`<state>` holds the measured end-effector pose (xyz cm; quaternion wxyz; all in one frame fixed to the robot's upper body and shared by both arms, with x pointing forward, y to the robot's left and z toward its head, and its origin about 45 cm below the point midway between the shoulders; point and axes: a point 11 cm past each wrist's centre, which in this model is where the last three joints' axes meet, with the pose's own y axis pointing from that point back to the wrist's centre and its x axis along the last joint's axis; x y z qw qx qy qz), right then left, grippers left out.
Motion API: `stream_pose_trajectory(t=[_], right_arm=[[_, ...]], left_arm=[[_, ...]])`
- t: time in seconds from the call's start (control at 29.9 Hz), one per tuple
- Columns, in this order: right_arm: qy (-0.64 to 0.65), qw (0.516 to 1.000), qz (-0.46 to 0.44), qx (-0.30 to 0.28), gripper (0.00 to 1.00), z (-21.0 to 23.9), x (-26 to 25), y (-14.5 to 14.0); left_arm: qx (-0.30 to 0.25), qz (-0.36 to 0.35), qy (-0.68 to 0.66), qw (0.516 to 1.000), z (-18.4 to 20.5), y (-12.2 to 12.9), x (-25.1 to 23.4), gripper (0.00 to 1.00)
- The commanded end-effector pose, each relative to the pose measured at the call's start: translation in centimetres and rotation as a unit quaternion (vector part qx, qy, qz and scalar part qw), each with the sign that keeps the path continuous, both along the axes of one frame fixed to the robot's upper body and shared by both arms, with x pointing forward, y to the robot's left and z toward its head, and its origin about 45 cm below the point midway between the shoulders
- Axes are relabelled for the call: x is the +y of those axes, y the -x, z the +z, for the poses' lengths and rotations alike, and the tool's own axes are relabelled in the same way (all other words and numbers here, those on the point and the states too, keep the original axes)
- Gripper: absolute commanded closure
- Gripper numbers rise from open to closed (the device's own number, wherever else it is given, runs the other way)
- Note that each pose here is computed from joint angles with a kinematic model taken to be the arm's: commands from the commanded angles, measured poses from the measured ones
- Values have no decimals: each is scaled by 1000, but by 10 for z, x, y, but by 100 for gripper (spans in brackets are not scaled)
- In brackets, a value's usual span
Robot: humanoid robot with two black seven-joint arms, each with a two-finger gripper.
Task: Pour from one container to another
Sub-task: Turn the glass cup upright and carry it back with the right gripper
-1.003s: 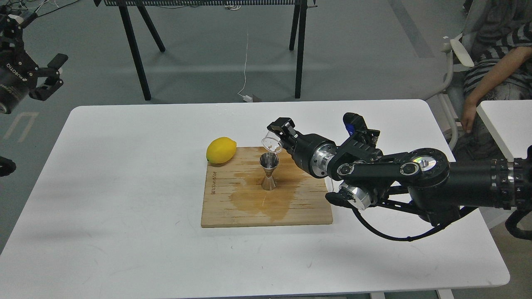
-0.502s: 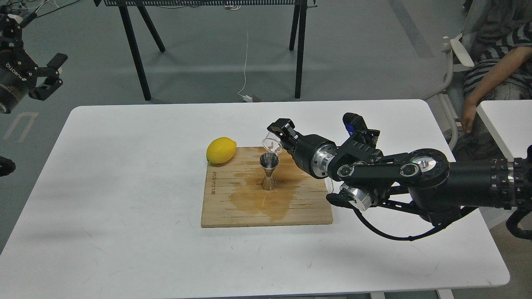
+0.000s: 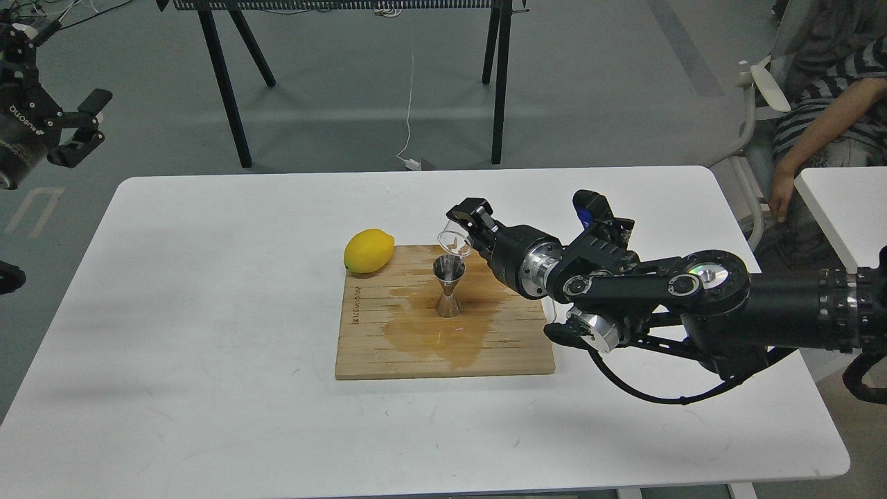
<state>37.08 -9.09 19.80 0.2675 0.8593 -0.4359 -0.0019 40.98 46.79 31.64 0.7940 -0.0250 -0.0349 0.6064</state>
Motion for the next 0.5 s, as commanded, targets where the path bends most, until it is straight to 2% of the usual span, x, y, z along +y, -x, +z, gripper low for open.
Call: stream_pose_trajectory(t=[0.0, 0.27, 0.47], right_arm=[[-27, 999, -22, 6, 70, 3, -4, -3], [-136, 984, -104, 42, 70, 17, -20, -11], [-307, 919, -216, 118, 69, 39, -43, -21]], left_arm=[[0, 0, 0, 1000, 0, 0, 0, 0], [0, 0, 0, 1000, 0, 0, 0, 0], [1, 0, 0, 1000, 0, 0, 0, 0]])
